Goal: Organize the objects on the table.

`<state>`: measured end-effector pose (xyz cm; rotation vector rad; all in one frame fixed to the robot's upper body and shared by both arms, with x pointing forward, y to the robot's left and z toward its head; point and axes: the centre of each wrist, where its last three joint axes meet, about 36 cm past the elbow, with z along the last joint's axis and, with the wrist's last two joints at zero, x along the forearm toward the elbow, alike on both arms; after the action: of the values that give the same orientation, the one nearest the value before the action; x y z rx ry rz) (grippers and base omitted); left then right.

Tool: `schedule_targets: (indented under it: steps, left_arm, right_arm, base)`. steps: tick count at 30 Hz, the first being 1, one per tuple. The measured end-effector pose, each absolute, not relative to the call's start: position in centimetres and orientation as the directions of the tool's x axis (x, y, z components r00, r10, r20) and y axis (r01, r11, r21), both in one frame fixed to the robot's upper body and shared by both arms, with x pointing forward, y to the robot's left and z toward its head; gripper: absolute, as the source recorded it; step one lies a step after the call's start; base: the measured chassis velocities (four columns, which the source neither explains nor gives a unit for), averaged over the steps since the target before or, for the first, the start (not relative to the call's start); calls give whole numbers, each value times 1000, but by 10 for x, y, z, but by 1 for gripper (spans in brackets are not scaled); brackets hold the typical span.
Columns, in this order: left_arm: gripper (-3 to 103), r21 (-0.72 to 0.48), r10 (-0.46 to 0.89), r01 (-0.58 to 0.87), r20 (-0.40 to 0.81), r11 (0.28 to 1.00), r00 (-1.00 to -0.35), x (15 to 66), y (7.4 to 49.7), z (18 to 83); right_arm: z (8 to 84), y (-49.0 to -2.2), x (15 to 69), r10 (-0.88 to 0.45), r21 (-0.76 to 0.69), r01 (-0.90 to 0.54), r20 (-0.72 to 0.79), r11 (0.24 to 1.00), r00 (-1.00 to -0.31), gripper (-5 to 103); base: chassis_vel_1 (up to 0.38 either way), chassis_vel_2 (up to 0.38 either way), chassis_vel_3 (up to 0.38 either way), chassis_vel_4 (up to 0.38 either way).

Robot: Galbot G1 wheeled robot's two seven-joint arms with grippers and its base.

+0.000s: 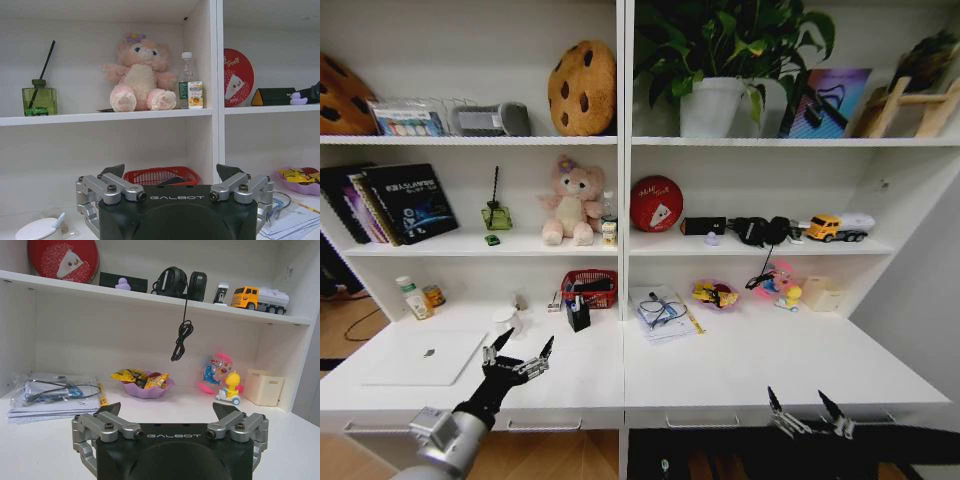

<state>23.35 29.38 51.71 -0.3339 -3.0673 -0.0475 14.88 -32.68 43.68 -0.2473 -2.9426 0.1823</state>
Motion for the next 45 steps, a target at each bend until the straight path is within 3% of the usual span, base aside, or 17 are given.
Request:
schedule_targets:
  steps: [19, 45]
  left_arm:
    - [100, 25, 214, 216, 59, 976, -975, 234, 294, 517]
    - [100, 25, 214, 216, 59, 976, -975, 234, 294, 517]
  right_arm:
    - [436, -327, 150, 176, -134, 154, 174, 979, -969, 100]
    - [435, -327, 150, 177, -133, 155, 176, 979, -968, 100]
  base:
    - [147, 144, -150, -140]
    - [332, 343, -333, -327]
